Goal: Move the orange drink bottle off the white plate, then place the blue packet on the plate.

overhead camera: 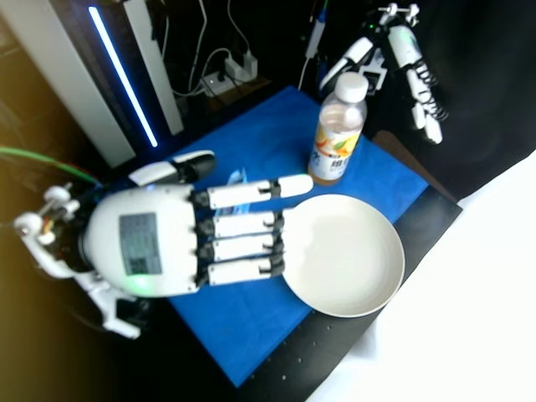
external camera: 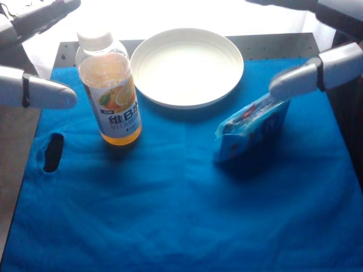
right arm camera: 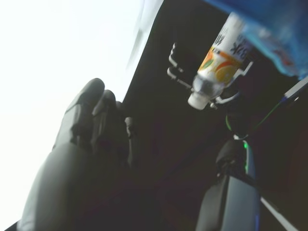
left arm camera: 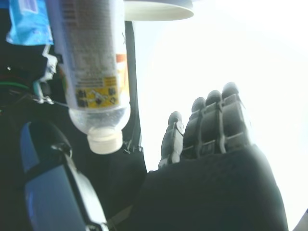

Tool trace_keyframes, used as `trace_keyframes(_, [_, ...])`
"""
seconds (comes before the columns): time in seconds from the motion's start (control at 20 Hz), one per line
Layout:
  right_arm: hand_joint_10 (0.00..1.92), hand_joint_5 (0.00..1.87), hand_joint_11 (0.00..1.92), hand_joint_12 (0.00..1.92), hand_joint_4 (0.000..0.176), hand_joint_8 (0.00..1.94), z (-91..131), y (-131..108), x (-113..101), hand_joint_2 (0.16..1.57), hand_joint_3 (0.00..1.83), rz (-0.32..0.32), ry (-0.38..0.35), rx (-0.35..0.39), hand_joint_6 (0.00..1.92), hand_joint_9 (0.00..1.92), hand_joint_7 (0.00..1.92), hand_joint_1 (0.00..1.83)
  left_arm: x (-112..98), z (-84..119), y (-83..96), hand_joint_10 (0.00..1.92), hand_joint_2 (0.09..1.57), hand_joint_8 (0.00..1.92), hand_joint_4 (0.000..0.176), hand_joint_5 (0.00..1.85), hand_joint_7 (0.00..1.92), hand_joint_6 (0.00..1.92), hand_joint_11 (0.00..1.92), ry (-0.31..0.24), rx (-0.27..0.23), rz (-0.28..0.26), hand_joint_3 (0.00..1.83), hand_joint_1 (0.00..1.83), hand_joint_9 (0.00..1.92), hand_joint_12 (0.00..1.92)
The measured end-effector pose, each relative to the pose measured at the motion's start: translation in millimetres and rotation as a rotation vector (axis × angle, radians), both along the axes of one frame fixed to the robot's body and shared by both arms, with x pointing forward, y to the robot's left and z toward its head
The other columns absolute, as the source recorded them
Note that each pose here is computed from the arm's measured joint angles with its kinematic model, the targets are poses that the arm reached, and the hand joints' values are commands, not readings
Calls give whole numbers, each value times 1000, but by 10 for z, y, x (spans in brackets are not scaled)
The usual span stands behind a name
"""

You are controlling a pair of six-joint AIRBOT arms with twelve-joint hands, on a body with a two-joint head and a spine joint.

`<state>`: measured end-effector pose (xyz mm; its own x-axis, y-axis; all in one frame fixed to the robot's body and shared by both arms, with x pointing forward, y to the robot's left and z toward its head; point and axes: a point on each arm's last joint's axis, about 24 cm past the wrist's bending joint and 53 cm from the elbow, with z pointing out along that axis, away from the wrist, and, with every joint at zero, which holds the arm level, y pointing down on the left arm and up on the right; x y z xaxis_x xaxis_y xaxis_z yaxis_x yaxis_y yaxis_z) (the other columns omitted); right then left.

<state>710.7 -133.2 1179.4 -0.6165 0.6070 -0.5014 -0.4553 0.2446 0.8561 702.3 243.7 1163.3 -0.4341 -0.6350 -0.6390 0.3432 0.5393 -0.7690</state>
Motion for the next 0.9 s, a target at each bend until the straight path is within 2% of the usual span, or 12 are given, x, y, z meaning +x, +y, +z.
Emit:
trace_keyframes(0.05, [11,173,0,459,70,3,-18,22,2,634,0,5,2,-22,0,151,211,647,2,14,8,0,716,0,176,0,0,0,0,-3,-4,2,12,657,0,0])
trace_keyframes(0.1, [12,170,0,503,88,2,-42,49,-2,612,0,15,12,-40,0,181,215,616,-1,23,9,0,723,0,176,0,0,0,0,-5,-4,1,14,660,0,0])
trace_keyframes(0.2, [6,212,21,657,66,3,-118,79,-28,580,0,45,35,-80,2,281,282,606,-2,21,7,0,709,0,176,0,0,0,0,-6,-2,0,5,665,0,0])
trace_keyframes(0.4, [1,298,0,402,48,6,-335,85,-35,595,0,66,74,-176,13,204,305,770,2,30,14,0,717,0,176,0,0,0,0,-12,1,4,6,645,0,0])
trace_keyframes(0.45, [1,338,0,444,52,1,-361,93,-29,600,0,69,78,-191,2,208,306,749,7,32,16,0,724,0,176,0,0,0,0,-13,-2,6,8,647,0,0])
trace_keyframes(0.5, [6,377,0,335,76,4,-360,116,-23,594,0,74,78,-203,6,165,278,753,15,41,7,0,727,0,176,0,0,0,0,-14,-17,10,8,641,0,0])
trace_keyframes(0.55, [8,405,0,361,70,4,-379,140,-33,587,0,82,77,-217,6,175,281,749,13,38,-2,0,716,0,176,0,0,0,0,-15,-16,7,2,654,0,0])
trace_keyframes(0.6, [1,428,0,363,83,0,-386,172,-47,576,0,93,76,-225,12,153,244,761,9,42,-10,0,711,0,176,0,0,0,0,-18,-14,3,0,690,0,0])
trace_keyframes(0.7, [5,463,0,254,83,7,-484,230,-80,581,0,111,82,-260,5,154,289,821,23,81,-4,0,708,0,176,0,0,0,0,-27,-20,6,0,659,0,0])
trace_keyframes(0.75, [12,477,0,613,51,14,-516,250,-82,595,0,114,86,-268,1,275,395,818,29,94,7,0,703,0,176,0,0,0,0,-31,-22,7,0,632,0,0])
trace_keyframes(0.85, [9,525,0,808,47,3,-575,265,-81,625,0,123,99,-282,5,341,455,781,37,92,5,0,716,0,176,0,0,0,0,-30,-29,11,3,634,0,0])
trace_keyframes(0.9, [8,558,0,536,85,4,-626,281,-85,622,0,128,109,-294,5,220,378,788,37,79,-8,0,718,0,176,0,0,0,0,-28,-31,10,3,635,0,0])
